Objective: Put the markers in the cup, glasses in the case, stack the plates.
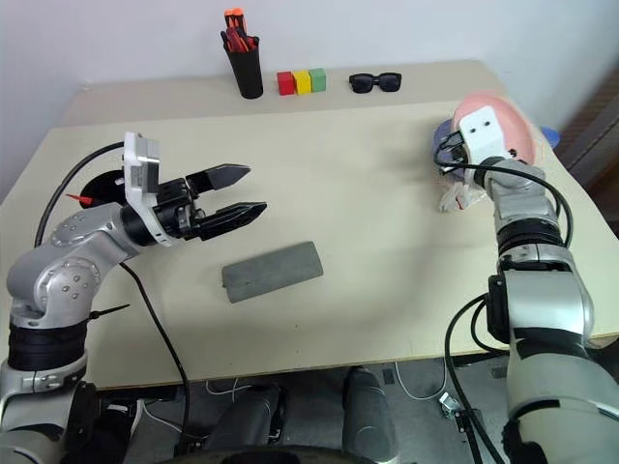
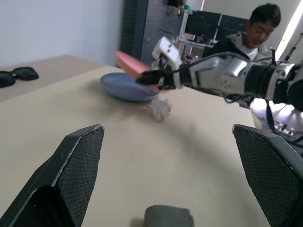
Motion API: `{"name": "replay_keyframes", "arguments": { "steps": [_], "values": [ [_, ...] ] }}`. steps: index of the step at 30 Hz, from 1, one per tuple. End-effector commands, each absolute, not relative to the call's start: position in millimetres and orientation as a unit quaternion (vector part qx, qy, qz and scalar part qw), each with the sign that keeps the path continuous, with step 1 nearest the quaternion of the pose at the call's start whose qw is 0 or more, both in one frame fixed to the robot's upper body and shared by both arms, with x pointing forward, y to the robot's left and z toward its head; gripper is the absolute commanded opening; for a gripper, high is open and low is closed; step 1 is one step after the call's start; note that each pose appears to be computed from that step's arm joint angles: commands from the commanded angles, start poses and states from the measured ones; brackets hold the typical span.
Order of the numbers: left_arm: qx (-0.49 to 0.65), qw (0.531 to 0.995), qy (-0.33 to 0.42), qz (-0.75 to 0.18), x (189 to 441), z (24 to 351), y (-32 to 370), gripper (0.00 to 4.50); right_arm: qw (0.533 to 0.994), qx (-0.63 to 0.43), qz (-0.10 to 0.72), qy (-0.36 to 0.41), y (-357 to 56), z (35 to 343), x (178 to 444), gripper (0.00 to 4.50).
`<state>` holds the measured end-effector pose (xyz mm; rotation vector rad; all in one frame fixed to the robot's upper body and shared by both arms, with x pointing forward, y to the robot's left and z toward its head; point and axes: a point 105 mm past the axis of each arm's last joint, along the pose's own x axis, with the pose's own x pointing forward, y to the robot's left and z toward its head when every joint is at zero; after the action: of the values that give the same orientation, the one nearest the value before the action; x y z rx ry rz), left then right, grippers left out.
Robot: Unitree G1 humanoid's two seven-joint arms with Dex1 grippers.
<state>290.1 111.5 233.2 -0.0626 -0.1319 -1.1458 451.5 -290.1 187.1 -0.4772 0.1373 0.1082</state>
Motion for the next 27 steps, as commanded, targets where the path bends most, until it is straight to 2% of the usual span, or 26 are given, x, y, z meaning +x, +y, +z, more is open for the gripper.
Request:
{"name": "replay_keyframes", "arguments": {
  "steps": [1,5,8,13,16,23,25,27],
  "values": [
    [-0.029,0.840,-0.079,-0.537,284,242,115,4.50,0.968,-0.244,0.056,0.015,-286,221,455,2.50],
    [-0.029,0.842,-0.080,-0.533,284,240,117,4.50,0.973,-0.231,0.027,0.002,-294,230,455,4.46],
    [-0.034,0.841,-0.079,-0.534,284,238,119,4.50,0.985,-0.159,0.068,-0.008,-292,235,451,4.46],
    [-0.035,0.837,-0.076,-0.542,282,235,123,4.50,0.975,-0.150,0.156,0.040,-287,209,436,4.46],
    [-0.033,0.835,-0.074,-0.545,282,233,126,4.50,0.971,-0.174,0.156,0.058,-295,193,426,4.46],
    [-0.041,0.834,-0.076,-0.546,284,231,121,4.50,0.976,-0.160,0.092,0.118,-318,153,412,4.46],
    [-0.041,0.832,-0.074,-0.548,283,230,119,4.50,0.974,-0.158,0.097,0.133,-317,146,410,4.46],
    [-0.037,0.833,-0.074,-0.547,284,231,119,4.50,0.974,-0.151,0.101,0.135,-315,143,410,3.93]
  ]
}}
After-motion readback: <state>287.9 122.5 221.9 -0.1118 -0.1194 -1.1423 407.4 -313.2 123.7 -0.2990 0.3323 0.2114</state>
